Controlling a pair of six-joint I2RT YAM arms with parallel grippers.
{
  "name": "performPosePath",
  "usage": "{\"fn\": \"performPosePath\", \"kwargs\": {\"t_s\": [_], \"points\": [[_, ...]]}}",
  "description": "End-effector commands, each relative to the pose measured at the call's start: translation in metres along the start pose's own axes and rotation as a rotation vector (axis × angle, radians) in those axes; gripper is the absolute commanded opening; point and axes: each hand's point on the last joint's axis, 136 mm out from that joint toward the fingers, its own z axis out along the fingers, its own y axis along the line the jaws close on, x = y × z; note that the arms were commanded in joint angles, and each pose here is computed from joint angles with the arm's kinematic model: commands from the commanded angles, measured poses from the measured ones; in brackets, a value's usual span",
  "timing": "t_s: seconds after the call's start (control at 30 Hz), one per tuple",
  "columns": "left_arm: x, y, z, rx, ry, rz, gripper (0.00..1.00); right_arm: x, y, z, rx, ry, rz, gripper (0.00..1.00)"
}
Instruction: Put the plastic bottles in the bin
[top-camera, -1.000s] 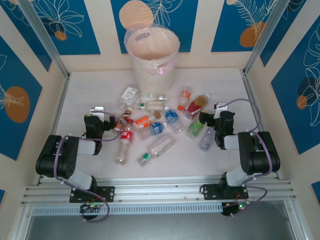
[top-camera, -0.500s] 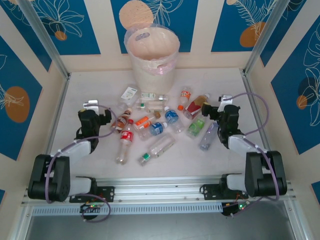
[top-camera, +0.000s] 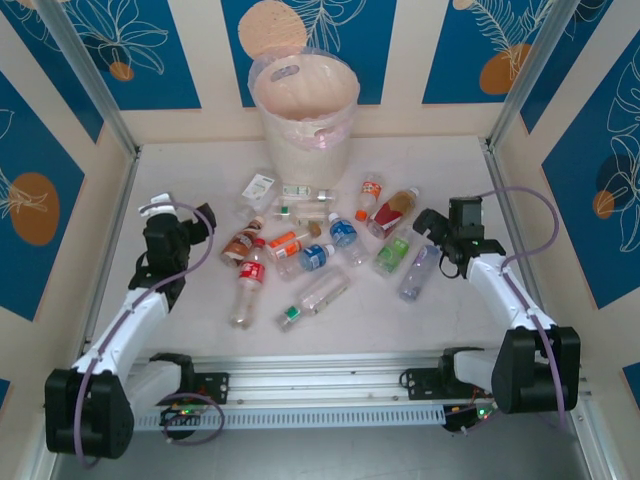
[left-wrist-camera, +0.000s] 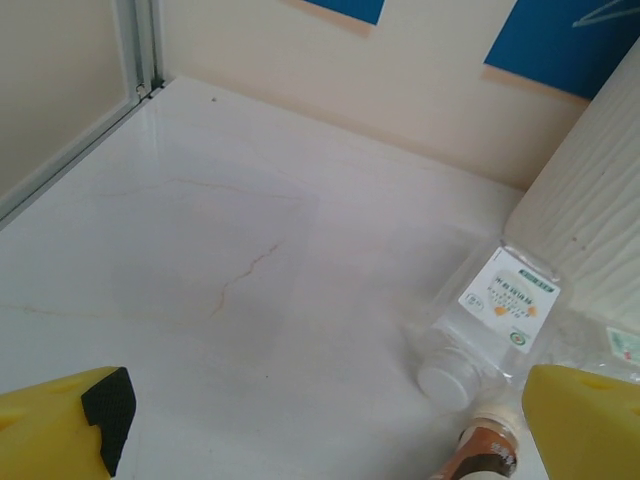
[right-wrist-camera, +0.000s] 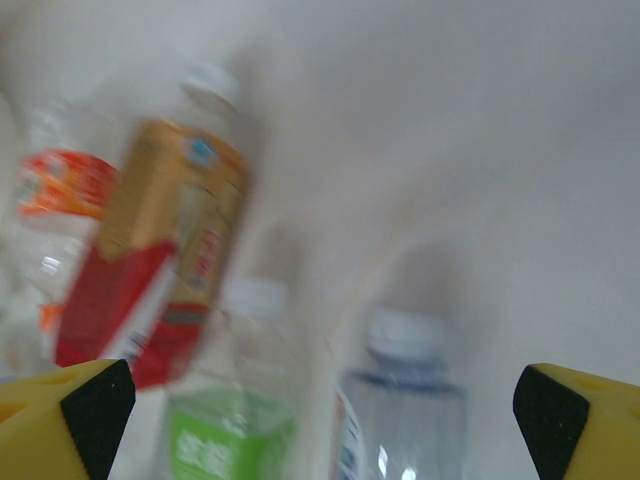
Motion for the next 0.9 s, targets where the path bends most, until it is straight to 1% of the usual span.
{"fn": "performPosePath", "kwargs": {"t_s": [0.0, 0.07, 0.13, 0.23, 0.3, 0.4, 0.5, 0.63, 0.73, 0.87], "points": [[0.008, 0.011, -0.007, -0.029, 0.018, -0.043, 1.0, 0.041, -0.038, -0.006, 0.184, 0.167, 0.086, 0.99], [0.009, 0.013, -0.009, -0.03, 0.012, -0.038, 1.0, 0.049, -0.038, -0.003, 0.174, 0.204, 0.078, 1.0], [0.009, 0.011, -0.009, -0.012, 0.012, -0.029, 1.0, 0.058, -0.031, 0.003, 0.139, 0.25, 0.075, 0.9], [0.01, 0.01, -0.009, -0.007, 0.018, -0.031, 1.0, 0.066, -0.021, 0.013, 0.088, 0.294, 0.078, 0.84], [0.011, 0.015, -0.01, -0.033, 0.026, -0.039, 1.0, 0.07, -0.018, 0.019, 0.077, 0.316, 0.078, 0.82], [0.014, 0.022, -0.011, -0.071, 0.045, -0.047, 1.0, 0.077, -0.025, 0.028, 0.117, 0.339, 0.072, 0.79], [0.018, 0.027, -0.012, -0.09, 0.061, -0.056, 1.0, 0.087, -0.024, 0.035, 0.103, 0.371, 0.073, 0.77], [0.021, 0.028, -0.012, -0.092, 0.073, -0.069, 1.0, 0.097, -0.027, 0.045, 0.11, 0.381, 0.096, 0.76], [0.022, 0.026, -0.011, -0.082, 0.086, -0.088, 1.0, 0.098, -0.026, 0.049, 0.112, 0.379, 0.102, 0.7], [0.023, 0.021, -0.009, -0.062, 0.107, -0.111, 1.0, 0.093, -0.031, 0.047, 0.146, 0.337, 0.099, 0.65]]}}
